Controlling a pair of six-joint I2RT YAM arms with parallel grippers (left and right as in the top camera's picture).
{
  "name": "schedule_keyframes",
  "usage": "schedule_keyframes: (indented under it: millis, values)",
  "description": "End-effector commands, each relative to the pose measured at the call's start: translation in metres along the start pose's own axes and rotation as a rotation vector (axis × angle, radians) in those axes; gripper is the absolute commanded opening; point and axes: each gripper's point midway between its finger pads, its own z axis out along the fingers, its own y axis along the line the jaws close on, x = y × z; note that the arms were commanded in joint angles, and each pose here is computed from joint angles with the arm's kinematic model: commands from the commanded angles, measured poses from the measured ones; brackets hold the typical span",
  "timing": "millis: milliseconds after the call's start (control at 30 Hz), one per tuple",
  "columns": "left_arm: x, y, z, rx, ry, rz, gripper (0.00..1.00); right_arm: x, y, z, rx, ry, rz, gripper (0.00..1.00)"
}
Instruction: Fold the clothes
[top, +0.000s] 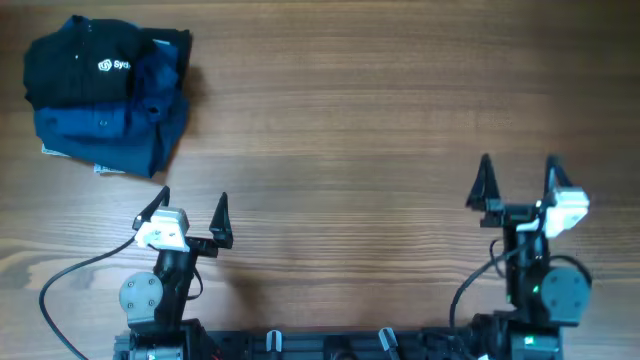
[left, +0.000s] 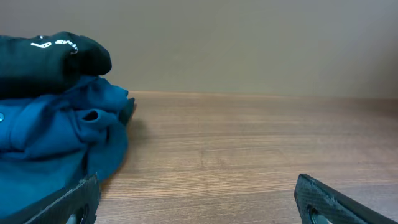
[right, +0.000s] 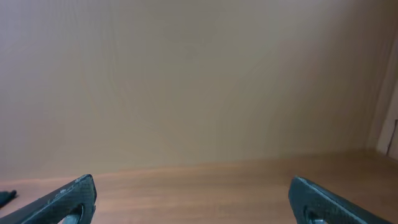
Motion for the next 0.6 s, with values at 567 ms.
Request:
schedule_keyframes:
  millis: [567]
  values:
    - [0.003, 0.001, 0.000, 0.002, 0.007, -0.014, 1.00, 0.083, -0.009, -0.021, 0.032, 0.163, 0.100, 1.00]
